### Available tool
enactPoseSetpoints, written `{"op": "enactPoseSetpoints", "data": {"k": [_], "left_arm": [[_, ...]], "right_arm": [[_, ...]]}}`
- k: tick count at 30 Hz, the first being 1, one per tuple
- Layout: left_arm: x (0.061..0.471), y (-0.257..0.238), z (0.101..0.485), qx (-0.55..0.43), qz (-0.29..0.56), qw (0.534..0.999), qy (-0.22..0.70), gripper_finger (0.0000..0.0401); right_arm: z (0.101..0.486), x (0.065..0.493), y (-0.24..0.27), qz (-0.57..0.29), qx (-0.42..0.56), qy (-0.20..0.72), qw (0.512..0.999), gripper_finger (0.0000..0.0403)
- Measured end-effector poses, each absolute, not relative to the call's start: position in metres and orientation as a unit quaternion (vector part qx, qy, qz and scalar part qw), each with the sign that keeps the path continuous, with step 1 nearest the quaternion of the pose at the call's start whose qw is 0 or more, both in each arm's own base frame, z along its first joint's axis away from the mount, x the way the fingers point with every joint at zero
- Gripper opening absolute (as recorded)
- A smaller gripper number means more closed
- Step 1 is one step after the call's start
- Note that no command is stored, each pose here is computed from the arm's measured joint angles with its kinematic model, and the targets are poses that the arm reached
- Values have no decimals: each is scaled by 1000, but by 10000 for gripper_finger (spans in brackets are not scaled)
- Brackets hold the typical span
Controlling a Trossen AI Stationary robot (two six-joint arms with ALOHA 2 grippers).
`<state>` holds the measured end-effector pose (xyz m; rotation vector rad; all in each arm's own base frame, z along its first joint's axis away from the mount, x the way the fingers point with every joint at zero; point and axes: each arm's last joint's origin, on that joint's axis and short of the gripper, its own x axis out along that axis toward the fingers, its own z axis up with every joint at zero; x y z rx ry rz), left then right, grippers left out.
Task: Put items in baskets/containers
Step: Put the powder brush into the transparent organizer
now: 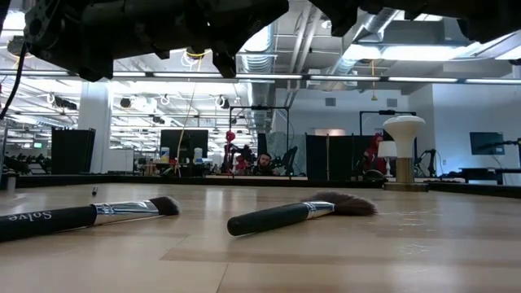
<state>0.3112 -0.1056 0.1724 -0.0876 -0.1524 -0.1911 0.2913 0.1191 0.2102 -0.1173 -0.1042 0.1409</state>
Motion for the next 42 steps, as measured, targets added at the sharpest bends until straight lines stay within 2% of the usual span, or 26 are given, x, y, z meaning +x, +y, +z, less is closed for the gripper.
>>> {"op": "enactPoseSetpoints", "data": {"k": [2, 5, 11, 13, 18, 22, 29, 37, 42], "left_arm": [[312, -105, 172, -50, -94, 992, -72, 55], [312, -103, 170, -50, -92, 993, -62, 55], [312, -104, 169, -50, -96, 992, -60, 56], [312, -104, 169, -50, -97, 992, -58, 56], [312, -104, 168, -59, -95, 992, -53, 56], [312, -104, 165, -56, -94, 993, -38, 65], [313, -103, 161, -52, -89, 995, -18, 90], [312, -104, 163, -52, -91, 994, -22, 116], [312, -104, 164, -52, -91, 994, -22, 115]], "right_arm": [[211, 292, 118, 69, -58, -54, 994, 203], [212, 293, 117, 65, -56, -59, 995, 169], [212, 293, 117, 61, -64, -59, 994, 45], [212, 293, 117, 60, -74, -59, 994, 17], [212, 294, 114, 56, -73, -55, 994, 25], [214, 301, 113, 57, -74, -36, 995, 8], [226, 322, 115, 71, -69, 48, 994, 5], [214, 326, 119, 68, -65, 93, 991, 3], [212, 329, 117, 66, -57, 87, 992, 5]]}}
